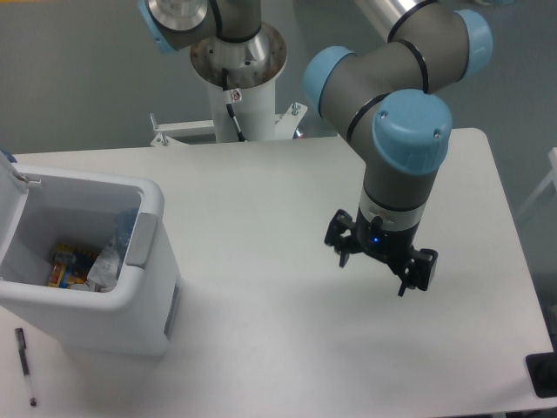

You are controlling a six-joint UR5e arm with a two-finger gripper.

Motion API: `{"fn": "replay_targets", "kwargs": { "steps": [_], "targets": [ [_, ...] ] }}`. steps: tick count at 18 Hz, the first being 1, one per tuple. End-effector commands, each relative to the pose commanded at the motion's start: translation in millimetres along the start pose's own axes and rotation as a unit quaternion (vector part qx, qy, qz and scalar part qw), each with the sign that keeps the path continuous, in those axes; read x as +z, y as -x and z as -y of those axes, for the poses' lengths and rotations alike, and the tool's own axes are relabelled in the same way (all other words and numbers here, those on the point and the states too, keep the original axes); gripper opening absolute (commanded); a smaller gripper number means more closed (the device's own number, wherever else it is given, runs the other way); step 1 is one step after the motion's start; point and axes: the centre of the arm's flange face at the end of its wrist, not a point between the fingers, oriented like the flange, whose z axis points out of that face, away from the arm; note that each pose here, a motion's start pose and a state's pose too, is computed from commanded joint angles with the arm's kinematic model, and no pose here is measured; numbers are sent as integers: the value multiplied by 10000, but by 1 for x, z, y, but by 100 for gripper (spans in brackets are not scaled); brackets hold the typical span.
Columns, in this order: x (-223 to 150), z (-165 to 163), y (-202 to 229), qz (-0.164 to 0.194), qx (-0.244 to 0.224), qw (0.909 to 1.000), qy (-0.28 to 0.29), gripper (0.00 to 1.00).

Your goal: Place the trash in the trash can

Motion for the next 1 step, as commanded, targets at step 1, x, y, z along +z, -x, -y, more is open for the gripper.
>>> {"fn": "replay_targets", "kwargs": {
  "steps": [1],
  "targets": [
    [3,0,-2,-22,1,10000,8,100]
  ]
}}
